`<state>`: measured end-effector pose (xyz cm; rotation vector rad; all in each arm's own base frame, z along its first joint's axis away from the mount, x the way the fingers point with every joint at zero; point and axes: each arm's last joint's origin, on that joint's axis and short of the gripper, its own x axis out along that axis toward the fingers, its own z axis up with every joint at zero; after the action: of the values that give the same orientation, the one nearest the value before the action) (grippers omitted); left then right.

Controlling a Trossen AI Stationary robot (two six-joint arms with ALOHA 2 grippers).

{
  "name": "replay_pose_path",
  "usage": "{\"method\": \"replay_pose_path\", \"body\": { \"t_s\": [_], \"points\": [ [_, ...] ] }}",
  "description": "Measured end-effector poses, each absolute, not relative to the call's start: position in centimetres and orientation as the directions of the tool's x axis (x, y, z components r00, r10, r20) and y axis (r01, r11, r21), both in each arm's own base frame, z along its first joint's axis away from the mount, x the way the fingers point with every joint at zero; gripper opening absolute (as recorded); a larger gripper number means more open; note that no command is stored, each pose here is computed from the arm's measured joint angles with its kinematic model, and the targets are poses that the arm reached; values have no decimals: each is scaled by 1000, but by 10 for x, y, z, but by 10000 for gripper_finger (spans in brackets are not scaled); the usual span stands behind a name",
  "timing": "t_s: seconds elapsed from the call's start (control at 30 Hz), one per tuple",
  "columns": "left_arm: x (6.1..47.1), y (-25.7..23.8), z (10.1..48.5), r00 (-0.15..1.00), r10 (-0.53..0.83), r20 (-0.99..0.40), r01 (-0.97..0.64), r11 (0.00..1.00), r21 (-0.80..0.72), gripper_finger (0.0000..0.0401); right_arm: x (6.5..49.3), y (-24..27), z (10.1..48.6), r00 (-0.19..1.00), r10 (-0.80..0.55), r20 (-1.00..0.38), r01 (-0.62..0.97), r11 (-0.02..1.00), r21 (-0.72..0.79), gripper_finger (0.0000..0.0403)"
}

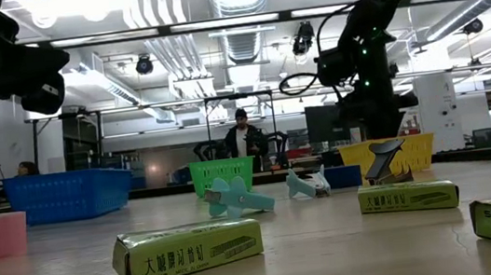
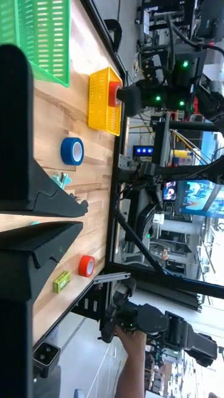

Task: Pick and place Stapler, Stapler remover, tape
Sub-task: Put the top orange tape into the yellow bin

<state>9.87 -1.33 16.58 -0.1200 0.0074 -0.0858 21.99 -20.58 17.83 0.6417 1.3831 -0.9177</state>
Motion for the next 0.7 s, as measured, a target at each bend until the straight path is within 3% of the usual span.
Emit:
{"method": "replay_pose_path", "body": {
  "t_s": [0.4, 0.7],
  "points": [
    [99, -13, 166, 996, -86, -2, 85, 989, -120, 26, 219, -205, 168, -24, -188, -982, 836, 535, -124, 62],
    [99, -13, 166, 996, -86, -2, 85, 989, -120, 26, 220, -206, 168, -17, -204, -979, 831, 541, -127, 125]
  ]
}}
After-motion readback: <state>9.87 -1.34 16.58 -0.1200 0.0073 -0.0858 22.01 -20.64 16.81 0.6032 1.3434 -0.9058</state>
